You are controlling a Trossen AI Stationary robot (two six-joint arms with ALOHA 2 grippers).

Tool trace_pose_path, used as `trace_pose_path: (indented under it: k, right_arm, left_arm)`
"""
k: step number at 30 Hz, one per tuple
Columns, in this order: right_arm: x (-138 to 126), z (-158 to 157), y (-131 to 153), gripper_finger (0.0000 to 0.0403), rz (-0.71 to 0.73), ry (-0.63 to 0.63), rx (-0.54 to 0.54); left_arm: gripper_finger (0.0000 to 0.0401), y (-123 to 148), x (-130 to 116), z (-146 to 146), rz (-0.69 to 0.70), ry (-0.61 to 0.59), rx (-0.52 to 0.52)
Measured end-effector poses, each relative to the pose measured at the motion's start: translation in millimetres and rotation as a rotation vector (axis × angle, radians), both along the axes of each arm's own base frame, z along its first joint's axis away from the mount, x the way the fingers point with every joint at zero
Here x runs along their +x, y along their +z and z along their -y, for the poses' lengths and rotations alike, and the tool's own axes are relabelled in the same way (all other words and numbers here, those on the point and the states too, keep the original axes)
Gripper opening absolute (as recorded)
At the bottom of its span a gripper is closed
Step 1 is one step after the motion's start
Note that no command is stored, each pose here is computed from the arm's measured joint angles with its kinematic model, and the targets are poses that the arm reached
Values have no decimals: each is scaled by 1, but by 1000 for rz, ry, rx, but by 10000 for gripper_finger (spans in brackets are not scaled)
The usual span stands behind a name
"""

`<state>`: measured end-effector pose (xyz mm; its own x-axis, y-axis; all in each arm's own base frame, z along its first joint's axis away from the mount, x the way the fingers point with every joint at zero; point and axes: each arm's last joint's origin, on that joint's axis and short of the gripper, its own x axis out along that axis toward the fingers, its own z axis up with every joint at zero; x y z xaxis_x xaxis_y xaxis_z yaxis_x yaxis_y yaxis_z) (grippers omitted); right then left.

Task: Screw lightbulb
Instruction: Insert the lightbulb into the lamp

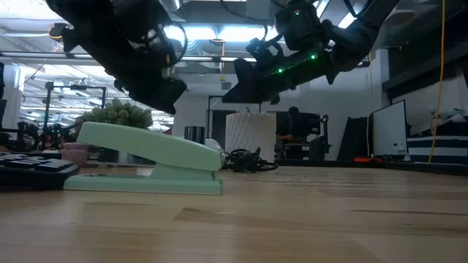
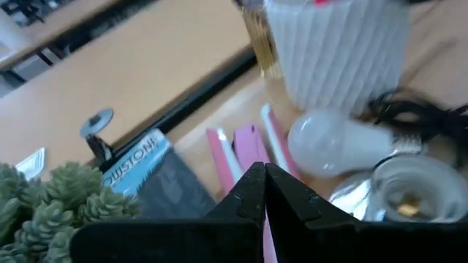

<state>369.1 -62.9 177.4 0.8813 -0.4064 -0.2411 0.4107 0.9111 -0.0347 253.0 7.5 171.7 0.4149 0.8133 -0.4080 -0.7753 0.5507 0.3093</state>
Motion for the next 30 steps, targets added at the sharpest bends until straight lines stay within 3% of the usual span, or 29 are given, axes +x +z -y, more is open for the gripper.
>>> trace_pose_path:
  k: [3, 6, 15, 22, 30]
  right_arm:
    - [-3, 11, -4, 27, 24, 33, 177]
    - [-6, 21, -8, 56, 15, 10, 285]
    - [-8, 27, -10, 186, 69, -63, 457]
    - [-4, 28, -22, 209, 48, -86, 503]
    - [10, 30, -21, 209, 1, -66, 508]
  left_arm:
    - [2, -4, -2, -11, -42, -3, -60]
    - [1, -7, -4, -21, -73, -16, -125]
    - [1, -8, -5, -37, -127, -24, -146]
    - [1, -8, -6, -44, -134, -7, -145]
    - [1, -13, -5, -45, -104, -143, -258]
